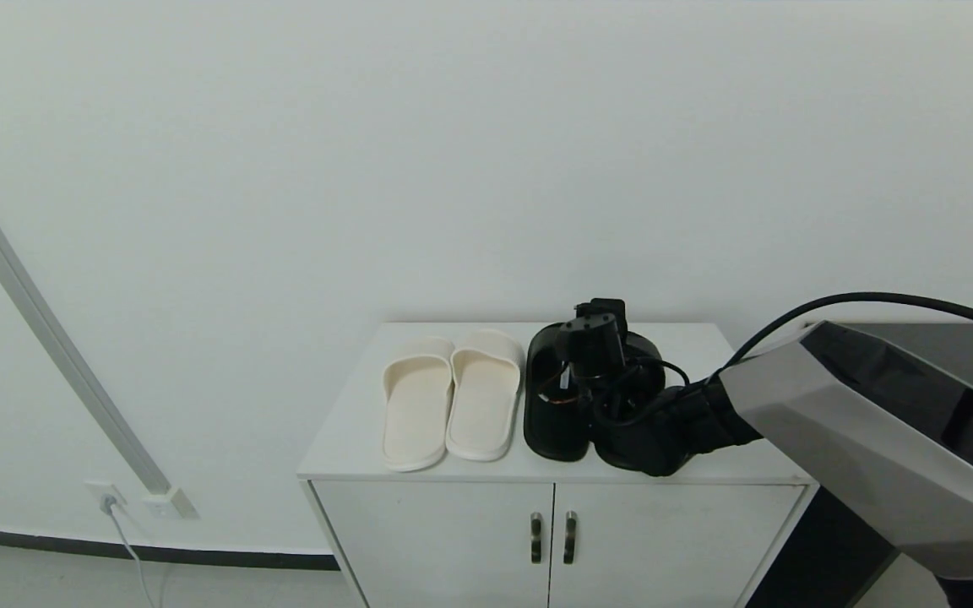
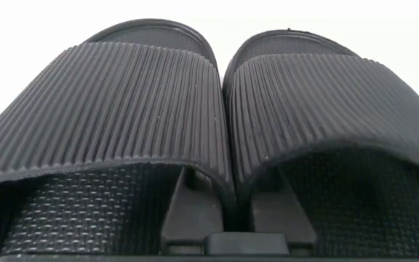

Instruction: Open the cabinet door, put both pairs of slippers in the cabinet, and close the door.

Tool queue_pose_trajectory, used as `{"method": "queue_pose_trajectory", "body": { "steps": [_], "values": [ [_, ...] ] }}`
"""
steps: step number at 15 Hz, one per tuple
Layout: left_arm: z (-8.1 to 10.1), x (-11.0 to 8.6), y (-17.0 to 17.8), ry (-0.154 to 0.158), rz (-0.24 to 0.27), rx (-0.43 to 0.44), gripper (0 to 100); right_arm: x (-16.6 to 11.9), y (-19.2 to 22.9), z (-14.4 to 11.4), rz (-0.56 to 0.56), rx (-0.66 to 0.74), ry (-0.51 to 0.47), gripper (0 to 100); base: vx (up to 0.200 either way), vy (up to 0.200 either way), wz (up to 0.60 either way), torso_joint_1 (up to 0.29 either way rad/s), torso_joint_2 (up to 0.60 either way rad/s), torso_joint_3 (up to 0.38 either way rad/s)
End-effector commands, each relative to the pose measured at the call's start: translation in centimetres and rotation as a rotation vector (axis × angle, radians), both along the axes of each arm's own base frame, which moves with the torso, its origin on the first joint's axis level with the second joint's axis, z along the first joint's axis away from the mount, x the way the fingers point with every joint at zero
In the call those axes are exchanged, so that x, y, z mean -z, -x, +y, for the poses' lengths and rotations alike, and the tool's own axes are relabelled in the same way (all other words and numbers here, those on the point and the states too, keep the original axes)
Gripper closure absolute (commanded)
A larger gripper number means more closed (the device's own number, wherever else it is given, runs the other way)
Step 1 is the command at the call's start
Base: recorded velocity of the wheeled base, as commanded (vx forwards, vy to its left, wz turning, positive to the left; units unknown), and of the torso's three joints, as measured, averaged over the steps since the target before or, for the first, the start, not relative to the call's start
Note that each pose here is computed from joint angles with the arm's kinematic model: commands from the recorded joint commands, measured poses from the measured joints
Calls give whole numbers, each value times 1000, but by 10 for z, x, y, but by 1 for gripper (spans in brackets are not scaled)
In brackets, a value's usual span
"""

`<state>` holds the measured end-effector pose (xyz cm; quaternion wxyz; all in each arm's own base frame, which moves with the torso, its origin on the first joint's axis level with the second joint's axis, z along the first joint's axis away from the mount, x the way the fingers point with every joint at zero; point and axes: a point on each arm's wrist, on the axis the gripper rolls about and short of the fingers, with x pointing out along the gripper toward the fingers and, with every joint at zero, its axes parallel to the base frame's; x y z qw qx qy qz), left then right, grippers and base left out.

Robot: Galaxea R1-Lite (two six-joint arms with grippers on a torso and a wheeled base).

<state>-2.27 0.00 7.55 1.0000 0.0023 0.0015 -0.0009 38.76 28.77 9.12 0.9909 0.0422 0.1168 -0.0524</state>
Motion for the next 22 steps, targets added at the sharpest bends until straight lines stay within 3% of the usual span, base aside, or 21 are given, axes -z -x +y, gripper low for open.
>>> {"method": "queue_pose_trajectory", "body": {
  "steps": [1, 8, 13, 15, 22],
  "values": [
    [0, 0, 0, 0, 2, 0, 100, -6, 2, -1, -8, 1, -2, 100, 0, 0, 0, 0, 0, 0],
    [0, 0, 0, 0, 0, -2, 100, -44, 52, -14, 2, -90, 50, 100, 0, 0, 0, 0, 0, 0],
    [0, 0, 0, 0, 0, -2, 100, -74, 122, -48, -11, -378, 97, 100, 0, 0, 0, 0, 0, 0],
    [0, 0, 0, -1, 2, -2, 100, -79, 154, -72, -66, -587, 109, 100, 0, 0, 0, 0, 0, 0],
    [0, 0, 0, -1, 0, -3, 100, -78, 207, -119, -34, -1008, 35, 100, 0, 0, 0, 0, 0, 0]
  ]
}}
